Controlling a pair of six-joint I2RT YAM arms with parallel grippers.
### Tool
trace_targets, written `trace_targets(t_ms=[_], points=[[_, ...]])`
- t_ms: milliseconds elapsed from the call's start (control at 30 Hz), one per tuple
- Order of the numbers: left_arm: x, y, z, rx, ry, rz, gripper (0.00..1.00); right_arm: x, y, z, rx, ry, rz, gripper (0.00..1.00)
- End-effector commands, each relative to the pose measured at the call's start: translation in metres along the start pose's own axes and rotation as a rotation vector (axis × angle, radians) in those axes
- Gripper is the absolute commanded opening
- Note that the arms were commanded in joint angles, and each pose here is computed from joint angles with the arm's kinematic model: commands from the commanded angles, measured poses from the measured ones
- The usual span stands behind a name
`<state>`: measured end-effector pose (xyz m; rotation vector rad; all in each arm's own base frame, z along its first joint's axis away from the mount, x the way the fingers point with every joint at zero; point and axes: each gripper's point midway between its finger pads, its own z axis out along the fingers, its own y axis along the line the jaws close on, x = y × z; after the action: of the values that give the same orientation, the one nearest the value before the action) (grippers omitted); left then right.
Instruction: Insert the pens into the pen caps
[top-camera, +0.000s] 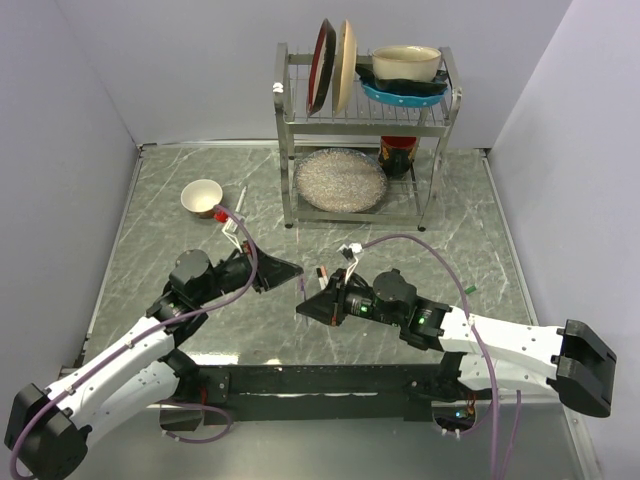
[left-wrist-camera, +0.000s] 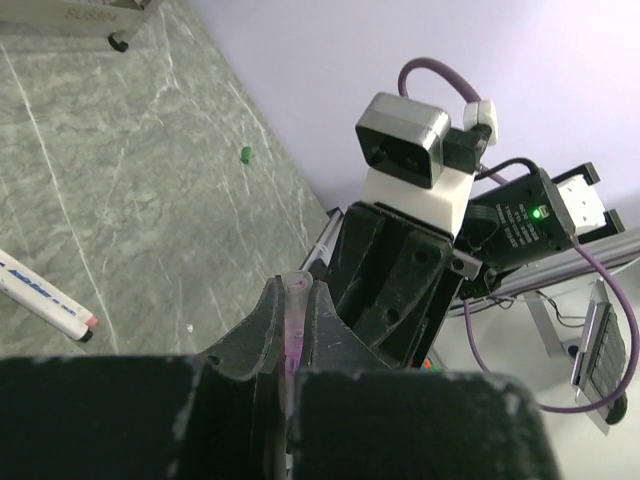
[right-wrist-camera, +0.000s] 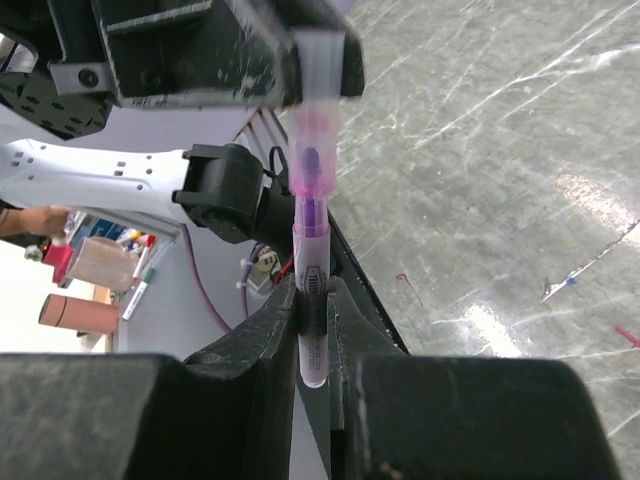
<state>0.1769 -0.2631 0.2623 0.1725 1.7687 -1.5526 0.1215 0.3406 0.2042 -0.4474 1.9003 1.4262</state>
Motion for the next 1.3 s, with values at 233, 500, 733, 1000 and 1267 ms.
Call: trace_targets(t_ms=[233,500,733,1000,1267], points=[[0.023,-0.018,-0.008,0.12,0.109,0.025,0.01,-0.065,0.019,-0.001,-0.011,-0.162,-0.039,0.0],[0.054,-0.012,-0.007,0.143,0.216,0.024,0.01,-0.109,0.007,-0.009,0.038,-0.275,-0.036,0.0],[0.086,0.007,-0.007,0.132,0.279,-0.039,0.01,-0.157,0.0,-0.028,0.053,-0.438,-0.063,0.0],[0.104,0.002,-0.005,0.159,0.362,-0.057,0.01,-0.196,0.01,-0.033,-0.007,-0.535,-0.161,0.0],[0.142,0.036,-0.007,0.069,0.485,-0.096,0.01,-0.228,0.001,-0.036,0.011,-0.576,-0.217,0.0]])
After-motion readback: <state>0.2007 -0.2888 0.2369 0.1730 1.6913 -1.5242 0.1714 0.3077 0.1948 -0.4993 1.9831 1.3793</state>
